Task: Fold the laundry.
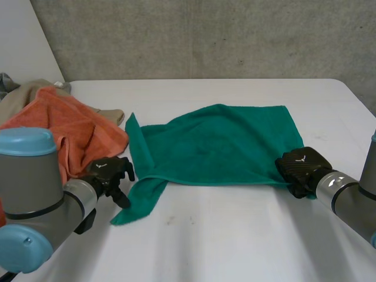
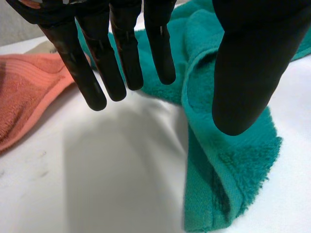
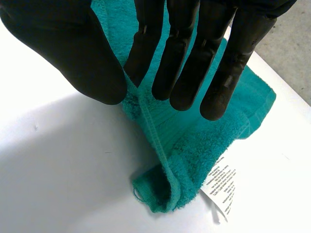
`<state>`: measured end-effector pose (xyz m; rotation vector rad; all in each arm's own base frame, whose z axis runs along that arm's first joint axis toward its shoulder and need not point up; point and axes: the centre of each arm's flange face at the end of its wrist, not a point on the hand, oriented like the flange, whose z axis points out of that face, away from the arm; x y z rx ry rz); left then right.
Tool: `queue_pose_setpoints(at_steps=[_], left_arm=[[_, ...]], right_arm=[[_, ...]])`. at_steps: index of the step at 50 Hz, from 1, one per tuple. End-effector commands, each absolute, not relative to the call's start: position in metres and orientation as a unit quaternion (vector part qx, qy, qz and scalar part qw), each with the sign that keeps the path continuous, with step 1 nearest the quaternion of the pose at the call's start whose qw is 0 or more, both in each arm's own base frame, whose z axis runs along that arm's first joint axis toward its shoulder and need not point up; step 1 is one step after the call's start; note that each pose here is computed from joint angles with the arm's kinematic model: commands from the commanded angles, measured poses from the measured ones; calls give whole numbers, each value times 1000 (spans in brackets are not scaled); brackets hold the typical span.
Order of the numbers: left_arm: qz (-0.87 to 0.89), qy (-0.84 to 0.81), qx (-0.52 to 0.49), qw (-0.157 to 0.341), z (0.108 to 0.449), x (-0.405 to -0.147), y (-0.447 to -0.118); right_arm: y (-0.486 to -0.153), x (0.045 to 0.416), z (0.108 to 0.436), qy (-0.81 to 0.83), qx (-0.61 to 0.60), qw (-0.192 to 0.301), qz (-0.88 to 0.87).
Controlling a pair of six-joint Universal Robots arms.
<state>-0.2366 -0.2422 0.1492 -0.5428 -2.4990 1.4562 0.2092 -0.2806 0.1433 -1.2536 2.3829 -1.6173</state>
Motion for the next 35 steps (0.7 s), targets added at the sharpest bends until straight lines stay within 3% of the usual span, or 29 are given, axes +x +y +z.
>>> queue_pose_setpoints(at_steps=[1,15,22,35], left_arm=[[487,-851,-172,89,138,-244,-252],[476,-850,-190,121,129,-272,-241],[497,-844,-178,94,137,-267,-248],[567,-798,-186,84,192,-265,-247]], right_arm=[[-279,208,142,761,-398,0,-512],[-282,204,142,764,-392,-3,-512],[-289,197,148,779,-350,12,-521],[-316,160,167,822,-195,85,-529]])
